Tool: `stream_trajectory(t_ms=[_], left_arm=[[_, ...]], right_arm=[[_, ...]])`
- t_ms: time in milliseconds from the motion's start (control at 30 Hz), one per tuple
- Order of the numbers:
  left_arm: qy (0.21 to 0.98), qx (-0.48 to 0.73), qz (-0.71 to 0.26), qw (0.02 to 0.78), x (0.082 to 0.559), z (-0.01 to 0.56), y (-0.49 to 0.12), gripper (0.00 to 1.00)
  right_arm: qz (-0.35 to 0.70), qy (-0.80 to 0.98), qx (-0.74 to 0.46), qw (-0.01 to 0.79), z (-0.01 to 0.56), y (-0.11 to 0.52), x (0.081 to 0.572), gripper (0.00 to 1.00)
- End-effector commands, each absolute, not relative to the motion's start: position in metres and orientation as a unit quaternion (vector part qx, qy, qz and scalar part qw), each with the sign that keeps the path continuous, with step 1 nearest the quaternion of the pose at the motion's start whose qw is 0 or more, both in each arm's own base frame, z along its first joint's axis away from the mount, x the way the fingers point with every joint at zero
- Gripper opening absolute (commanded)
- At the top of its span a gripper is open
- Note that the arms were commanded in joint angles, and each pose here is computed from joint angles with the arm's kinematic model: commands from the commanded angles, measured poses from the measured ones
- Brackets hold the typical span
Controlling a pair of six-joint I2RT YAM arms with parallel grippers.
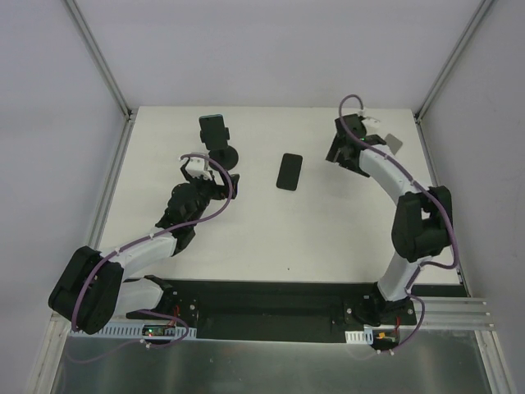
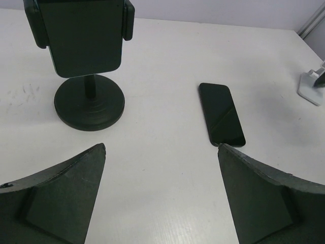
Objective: Place the phone on the phone stand
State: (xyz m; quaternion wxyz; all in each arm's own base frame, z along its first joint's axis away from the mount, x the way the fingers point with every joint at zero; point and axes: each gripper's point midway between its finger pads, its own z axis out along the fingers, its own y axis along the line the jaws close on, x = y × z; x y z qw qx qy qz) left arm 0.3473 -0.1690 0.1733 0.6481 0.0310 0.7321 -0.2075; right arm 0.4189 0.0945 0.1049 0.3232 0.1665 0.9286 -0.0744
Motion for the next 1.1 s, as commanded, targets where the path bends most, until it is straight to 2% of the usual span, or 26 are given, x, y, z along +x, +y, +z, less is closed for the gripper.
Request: stream_trajectory(t_ms=[0, 367, 700, 800, 1067], left_arm=[[0.713, 0.026, -0.225, 0.663, 0.353, 0.195, -0.173, 0.91], [0.71, 0.043, -0.236, 0.662, 0.348, 0.196, -0.178, 0.99], [0.709, 0.051, -0.245, 0.659, 0.349, 0.198, -0.183, 0.99], [0.709, 0.052, -0.246, 0.659, 0.349, 0.198, -0.184, 0.99], [0.707, 0.047, -0.242, 0.662, 0.348, 0.199, -0.181, 0.97]], right_arm=[[-0.124, 0.848, 0.329, 0.397, 0.161, 0.014, 0.424, 0.96], [-0.209, 0.815, 0.359, 0.403, 0.167, -0.058, 0.474, 0.96], [-0.183, 0.827, 0.364, 0.387, 0.133, -0.076, 0.523, 0.96], [-0.179, 0.83, 0.365, 0.382, 0.126, -0.079, 0.529, 0.99], [-0.183, 0.826, 0.358, 0.396, 0.123, -0.081, 0.534, 0.8]])
